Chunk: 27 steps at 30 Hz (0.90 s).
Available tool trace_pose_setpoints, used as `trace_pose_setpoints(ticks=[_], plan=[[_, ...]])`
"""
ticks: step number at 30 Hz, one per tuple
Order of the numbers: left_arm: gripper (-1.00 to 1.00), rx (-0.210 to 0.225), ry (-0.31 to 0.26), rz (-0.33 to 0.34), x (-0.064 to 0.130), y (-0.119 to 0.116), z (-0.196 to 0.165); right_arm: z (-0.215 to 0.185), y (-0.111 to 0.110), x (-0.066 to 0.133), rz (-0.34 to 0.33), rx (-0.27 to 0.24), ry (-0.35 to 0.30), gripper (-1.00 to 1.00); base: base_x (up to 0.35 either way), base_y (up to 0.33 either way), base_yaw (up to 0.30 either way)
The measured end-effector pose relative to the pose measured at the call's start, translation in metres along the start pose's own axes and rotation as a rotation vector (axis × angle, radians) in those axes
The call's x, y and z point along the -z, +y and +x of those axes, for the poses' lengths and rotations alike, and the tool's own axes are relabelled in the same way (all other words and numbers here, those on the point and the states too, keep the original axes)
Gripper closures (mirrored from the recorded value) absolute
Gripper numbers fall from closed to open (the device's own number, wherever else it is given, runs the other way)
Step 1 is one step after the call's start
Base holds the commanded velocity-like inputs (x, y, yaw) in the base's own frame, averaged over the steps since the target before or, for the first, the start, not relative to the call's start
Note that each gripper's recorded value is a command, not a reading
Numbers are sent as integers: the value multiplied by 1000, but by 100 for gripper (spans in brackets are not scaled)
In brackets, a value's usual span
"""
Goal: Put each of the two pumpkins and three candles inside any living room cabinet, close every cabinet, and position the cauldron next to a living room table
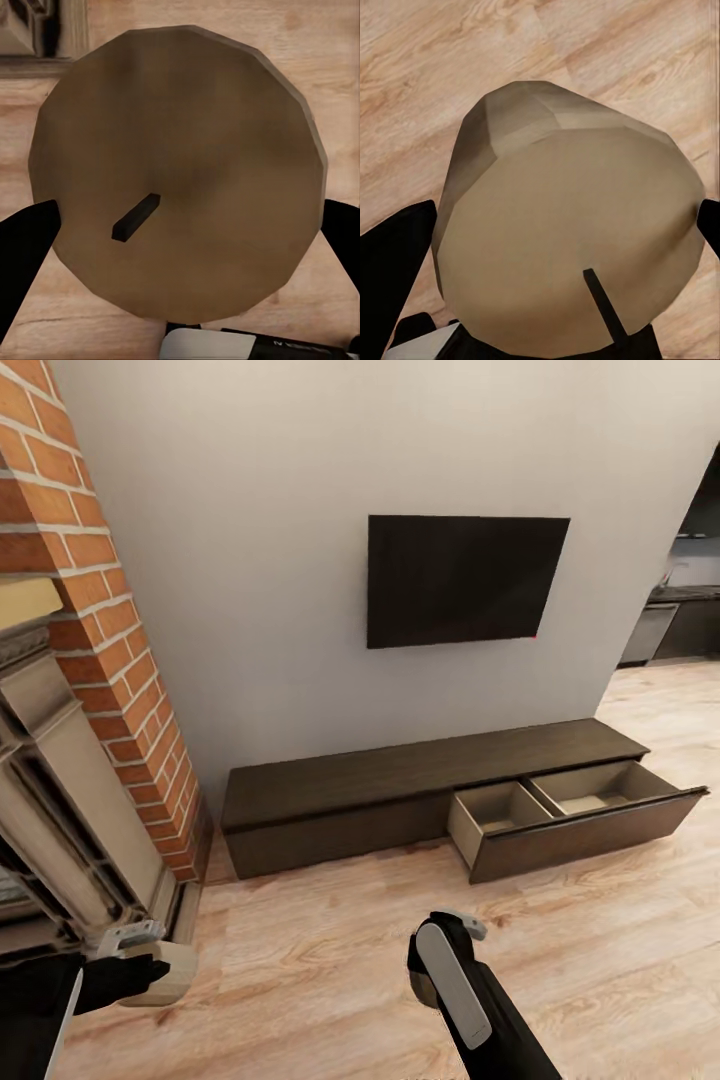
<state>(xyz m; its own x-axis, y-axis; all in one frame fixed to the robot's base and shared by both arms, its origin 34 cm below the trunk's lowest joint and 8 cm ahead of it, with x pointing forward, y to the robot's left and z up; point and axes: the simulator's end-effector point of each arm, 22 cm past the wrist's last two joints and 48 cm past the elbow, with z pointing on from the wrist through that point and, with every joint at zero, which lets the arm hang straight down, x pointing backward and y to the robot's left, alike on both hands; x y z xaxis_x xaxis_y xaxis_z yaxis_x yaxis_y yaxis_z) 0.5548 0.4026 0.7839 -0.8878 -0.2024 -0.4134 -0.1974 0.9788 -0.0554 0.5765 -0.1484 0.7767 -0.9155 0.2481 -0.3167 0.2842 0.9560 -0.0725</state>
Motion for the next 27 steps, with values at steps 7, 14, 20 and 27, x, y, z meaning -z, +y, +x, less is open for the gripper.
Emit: trace_pose_setpoints(ticks=[7,14,20,27], plan=[[100,2,87,-119,-31,31,42,16,-60,-38,91,-51,86,100,0,0,-277],[100,-12,173,-122,-75,38,110,94,-83,-107,124,-167,188,100,0,0,-277],[100,-31,150,-167,-96,45,135,102,-85,-120,121,-215,159,100,0,0,-277],[100,-34,143,-164,-105,29,147,103,-86,-122,125,-228,152,100,0,0,-270]])
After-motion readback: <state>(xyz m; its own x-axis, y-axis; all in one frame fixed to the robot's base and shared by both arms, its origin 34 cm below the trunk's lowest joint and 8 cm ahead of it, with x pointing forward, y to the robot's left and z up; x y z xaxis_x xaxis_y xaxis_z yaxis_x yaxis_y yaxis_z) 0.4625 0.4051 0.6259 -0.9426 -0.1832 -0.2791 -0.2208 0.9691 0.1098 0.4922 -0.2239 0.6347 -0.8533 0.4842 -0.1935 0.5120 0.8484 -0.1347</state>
